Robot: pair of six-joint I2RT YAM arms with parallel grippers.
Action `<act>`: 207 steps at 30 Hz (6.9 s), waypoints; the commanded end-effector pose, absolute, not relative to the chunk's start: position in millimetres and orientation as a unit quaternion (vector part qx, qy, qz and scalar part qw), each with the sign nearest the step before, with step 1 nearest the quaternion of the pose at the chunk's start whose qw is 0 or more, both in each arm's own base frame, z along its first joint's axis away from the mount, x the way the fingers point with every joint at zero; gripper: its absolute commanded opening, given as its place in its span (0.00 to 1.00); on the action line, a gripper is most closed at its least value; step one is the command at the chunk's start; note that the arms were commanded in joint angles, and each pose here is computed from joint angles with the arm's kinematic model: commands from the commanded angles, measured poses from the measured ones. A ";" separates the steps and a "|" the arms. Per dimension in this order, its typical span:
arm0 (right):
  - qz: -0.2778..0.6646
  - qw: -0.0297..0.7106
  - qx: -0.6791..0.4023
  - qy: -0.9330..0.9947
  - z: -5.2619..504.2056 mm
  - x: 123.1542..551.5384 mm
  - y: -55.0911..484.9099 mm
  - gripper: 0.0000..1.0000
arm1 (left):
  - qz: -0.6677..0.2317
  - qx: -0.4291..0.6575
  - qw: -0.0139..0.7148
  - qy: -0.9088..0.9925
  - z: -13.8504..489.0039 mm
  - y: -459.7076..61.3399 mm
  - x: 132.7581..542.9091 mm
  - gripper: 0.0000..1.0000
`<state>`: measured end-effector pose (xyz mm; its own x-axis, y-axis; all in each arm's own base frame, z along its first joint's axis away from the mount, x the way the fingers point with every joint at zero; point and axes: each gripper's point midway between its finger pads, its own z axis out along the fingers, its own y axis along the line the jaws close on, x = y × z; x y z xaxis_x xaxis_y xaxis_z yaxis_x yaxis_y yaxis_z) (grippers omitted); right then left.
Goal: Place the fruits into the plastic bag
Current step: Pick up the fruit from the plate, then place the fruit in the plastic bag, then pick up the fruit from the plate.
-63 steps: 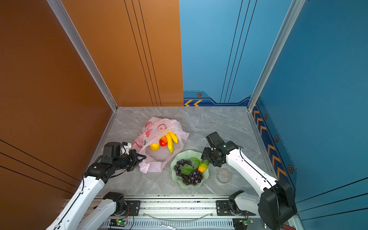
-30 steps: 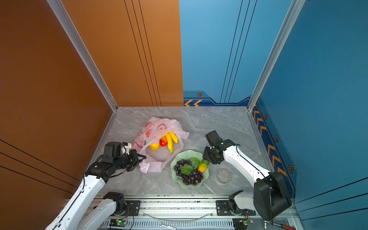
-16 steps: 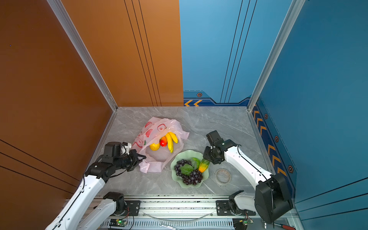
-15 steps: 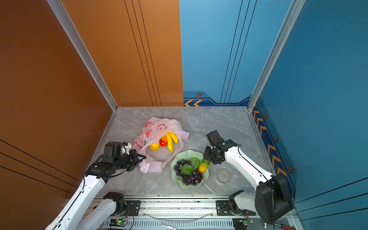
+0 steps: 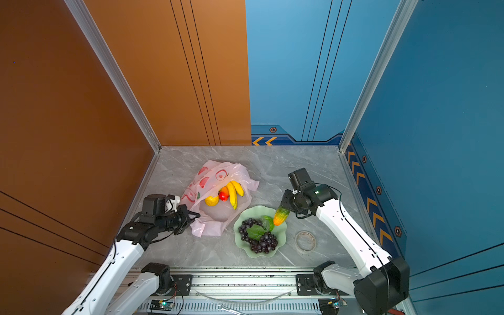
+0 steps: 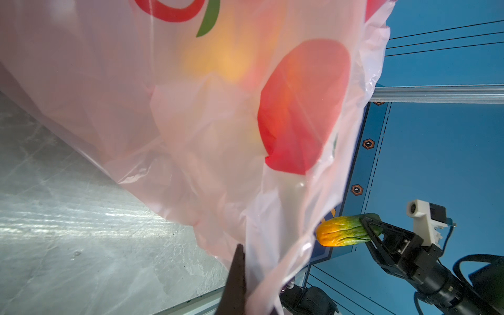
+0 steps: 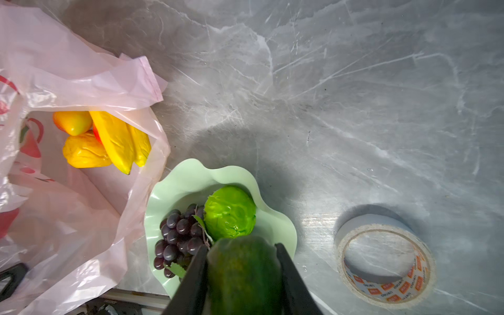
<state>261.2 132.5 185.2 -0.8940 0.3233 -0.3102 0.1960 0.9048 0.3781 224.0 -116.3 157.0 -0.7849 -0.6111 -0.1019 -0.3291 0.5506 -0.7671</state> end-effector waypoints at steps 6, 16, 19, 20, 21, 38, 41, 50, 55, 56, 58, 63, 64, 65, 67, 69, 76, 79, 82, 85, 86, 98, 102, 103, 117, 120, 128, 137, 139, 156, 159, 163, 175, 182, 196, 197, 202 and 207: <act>0.272 0.217 0.127 0.929 230.6 282.1 167.9 0.32 | -0.380 -0.272 0.177 0.866 149.3 -115.6 219.4 0.00; 0.328 0.230 0.093 0.912 242.2 307.0 228.0 0.32 | -0.380 -0.273 0.177 0.866 148.5 -115.5 219.7 0.00; 0.336 0.227 0.080 0.911 240.2 311.4 247.8 0.31 | -0.381 -0.274 0.177 0.865 148.7 -115.6 219.9 0.00; 0.337 0.226 0.075 0.911 239.5 312.6 254.0 0.31 | -0.382 -0.274 0.177 0.865 149.2 -115.6 220.1 0.00; 0.337 0.224 0.070 0.912 237.6 313.4 259.5 0.31 | -0.382 -0.274 0.178 0.865 149.3 -115.5 220.1 0.00; 0.365 0.187 0.022 0.912 203.7 323.2 350.0 0.31 | -0.383 -0.282 0.181 0.861 149.8 -114.4 219.5 0.00; 0.366 0.177 0.015 0.914 195.2 324.7 362.3 0.31 | -0.383 -0.284 0.181 0.860 150.3 -114.2 219.8 0.00; 0.372 0.146 0.000 0.916 170.2 328.4 402.7 0.30 | -0.381 -0.285 0.181 0.861 149.7 -113.6 220.7 0.00; 0.371 0.125 -0.011 0.920 152.2 325.8 421.4 0.29 | -0.380 -0.285 0.179 0.861 148.7 -113.5 221.1 0.00; 0.370 0.121 -0.012 0.921 148.2 324.8 424.0 0.29 | -0.380 -0.285 0.180 0.861 148.8 -113.2 221.2 0.00; 0.370 0.113 -0.015 0.922 141.5 323.0 430.4 0.29 | -0.378 -0.287 0.179 0.862 147.0 -112.5 221.0 0.00; 0.373 0.092 -0.016 0.923 123.8 317.0 445.1 0.29 | -0.374 -0.292 0.179 0.862 142.8 -110.4 219.6 0.00; 0.373 0.088 -0.016 0.923 119.5 315.2 448.0 0.29 | -0.373 -0.294 0.178 0.862 141.3 -110.1 218.9 0.00; 0.374 0.084 -0.015 0.923 117.1 314.4 450.5 0.29 | -0.373 -0.295 0.178 0.862 140.5 -109.8 218.6 0.00; 0.381 0.081 -0.015 0.921 117.0 312.1 455.9 0.29 | -0.372 -0.298 0.177 0.861 138.8 -109.1 217.9 0.00; 0.374 0.065 -0.011 0.925 97.2 308.9 460.6 0.29 | -0.371 -0.300 0.175 0.861 136.5 -108.6 216.6 0.00; 0.375 0.044 -0.012 0.926 79.4 300.0 472.1 0.30 | -0.370 -0.314 0.175 0.857 129.3 -105.6 211.5 0.00; 0.374 0.039 -0.013 0.927 74.2 297.5 473.9 0.31 | -0.370 -0.318 0.174 0.856 126.2 -105.0 209.2 0.00; 0.372 0.032 -0.015 0.928 70.2 293.6 475.1 0.34 | -0.369 -0.323 0.171 0.854 122.8 -104.2 207.5 0.00; 0.371 0.032 -0.016 0.928 69.6 291.6 474.7 0.41 | -0.368 -0.327 0.172 0.853 121.3 -103.4 206.6 0.00; 0.371 0.032 -0.017 0.928 69.7 291.8 474.1 0.43 | -0.368 -0.329 0.172 0.853 121.0 -103.2 206.4 0.00; 0.365 0.045 -0.023 0.930 82.6 292.9 463.2 0.61 | -0.367 -0.335 0.176 0.850 121.2 -101.6 206.5 0.00; 0.364 0.057 -0.024 0.929 95.4 295.8 455.3 0.65 | -0.367 -0.333 0.175 0.851 122.7 -102.0 207.5 0.00; 0.361 0.060 -0.023 0.930 96.0 297.3 452.4 0.65 | -0.368 -0.332 0.176 0.851 123.4 -102.0 207.8 0.00; 0.356 0.131 0.004 0.925 141.7 346.8 404.2 0.70 | -0.376 -0.325 0.182 0.849 133.5 -104.6 211.2 0.00; 0.358 0.146 0.015 0.922 153.6 361.2 390.5 0.70 | -0.377 -0.322 0.184 0.849 137.3 -105.9 213.4 0.00; 0.343 0.190 0.014 0.920 189.8 377.2 346.0 0.70 | -0.382 -0.309 0.189 0.850 145.8 -112.8 222.6 0.00; 0.277 0.186 -0.025 0.943 229.3 323.4 289.6 0.75 | -0.383 -0.287 0.194 0.856 157.9 -120.3 232.8 0.00; 0.242 0.181 -0.028 0.953 234.0 307.2 265.5 0.88 | -0.385 -0.283 0.194 0.857 159.8 -122.2 234.1 0.00; 0.123 0.085 -0.039 0.988 199.9 174.5 171.6 1.00 | -0.396 -0.249 0.184 0.865 166.8 -136.1 242.5 0.00; 0.118 0.067 -0.044 0.990 182.3 157.2 172.6 1.00 | -0.395 -0.249 0.183 0.865 165.0 -136.4 241.6 0.00; 0.135 0.045 -0.042 0.989 160.2 143.8 179.9 1.00 | -0.394 -0.250 0.183 0.865 162.9 -136.0 239.4 0.00; 0.136 0.026 -0.055 0.989 122.3 143.8 197.0 0.97 | -0.391 -0.261 0.186 0.863 158.8 -132.9 235.0 0.00; 0.133 0.011 -0.071 0.988 105.8 152.9 212.2 0.94 | -0.389 -0.264 0.185 0.863 156.9 -132.9 234.6 0.00; 0.095 -0.038 -0.087 0.991 72.6 148.8 214.5 0.98 | -0.386 -0.269 0.190 0.862 156.1 -129.9 232.6 0.00; 0.096 -0.037 -0.089 0.991 71.7 150.2 216.2 0.98 | -0.386 -0.269 0.188 0.862 155.7 -130.1 232.7 0.00; 0.096 -0.052 -0.090 0.990 62.6 149.5 222.4 0.94 | -0.385 -0.267 0.185 0.864 154.6 -130.7 233.8 0.00; 0.094 -0.058 -0.097 0.989 60.4 143.7 223.8 0.84 | -0.386 -0.268 0.185 0.863 155.5 -129.8 234.9 0.00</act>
